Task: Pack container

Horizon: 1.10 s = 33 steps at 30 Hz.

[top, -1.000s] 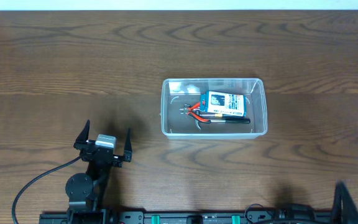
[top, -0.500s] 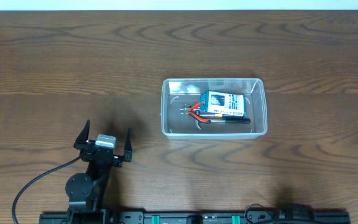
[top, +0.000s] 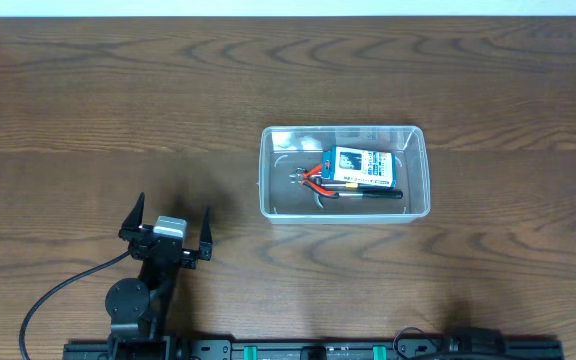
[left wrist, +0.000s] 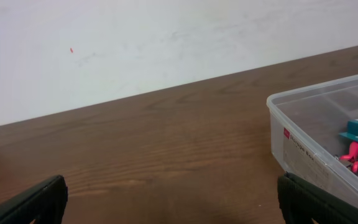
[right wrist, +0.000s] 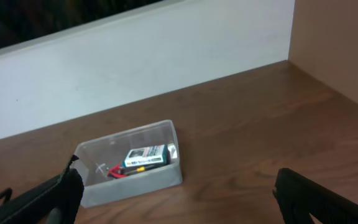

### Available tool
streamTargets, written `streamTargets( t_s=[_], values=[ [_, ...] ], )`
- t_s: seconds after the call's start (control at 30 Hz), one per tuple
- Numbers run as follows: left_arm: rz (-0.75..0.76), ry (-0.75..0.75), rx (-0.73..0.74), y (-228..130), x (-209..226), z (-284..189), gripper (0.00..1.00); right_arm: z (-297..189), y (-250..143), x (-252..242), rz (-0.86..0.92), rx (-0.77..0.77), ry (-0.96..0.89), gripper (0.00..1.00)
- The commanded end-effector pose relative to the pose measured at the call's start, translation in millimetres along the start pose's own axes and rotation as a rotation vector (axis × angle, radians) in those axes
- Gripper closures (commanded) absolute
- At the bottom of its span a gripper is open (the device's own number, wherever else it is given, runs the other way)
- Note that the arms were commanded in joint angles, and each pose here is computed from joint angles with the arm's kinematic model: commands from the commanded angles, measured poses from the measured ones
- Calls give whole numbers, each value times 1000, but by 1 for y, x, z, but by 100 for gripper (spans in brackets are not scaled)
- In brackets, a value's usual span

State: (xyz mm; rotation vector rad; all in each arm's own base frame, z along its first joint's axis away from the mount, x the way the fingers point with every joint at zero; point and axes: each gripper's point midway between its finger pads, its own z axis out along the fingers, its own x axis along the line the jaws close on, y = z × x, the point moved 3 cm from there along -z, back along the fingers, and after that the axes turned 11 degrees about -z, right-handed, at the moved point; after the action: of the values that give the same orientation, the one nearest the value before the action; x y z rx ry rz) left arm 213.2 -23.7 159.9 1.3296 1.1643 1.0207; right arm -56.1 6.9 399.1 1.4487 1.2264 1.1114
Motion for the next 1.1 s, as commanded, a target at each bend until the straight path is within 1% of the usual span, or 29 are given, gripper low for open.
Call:
streamTargets(
  t_s=[0.0,0.27,0.53,0.67,0.87,1.07],
  values=[
    [-13,1,45,-14,1,1,2,2,7,-2,8,-20,-24,1],
    [-13,1,45,-14,1,1,2,1,19,-2,-105,-77,-34,1],
    [-13,1,45,-14,1,1,2,0,24,-2,-114,-102,-33,1],
    [-13,1,45,-14,1,1,2,-3,22,-2,-152,-115,-35,1],
    [-13,1,45,-14,1,1,2,-6,25,-2,-282,-272,-53,1],
    [-13,1,45,-14,1,1,2,18,18,-3,-292,-374,-63,1]
  ],
)
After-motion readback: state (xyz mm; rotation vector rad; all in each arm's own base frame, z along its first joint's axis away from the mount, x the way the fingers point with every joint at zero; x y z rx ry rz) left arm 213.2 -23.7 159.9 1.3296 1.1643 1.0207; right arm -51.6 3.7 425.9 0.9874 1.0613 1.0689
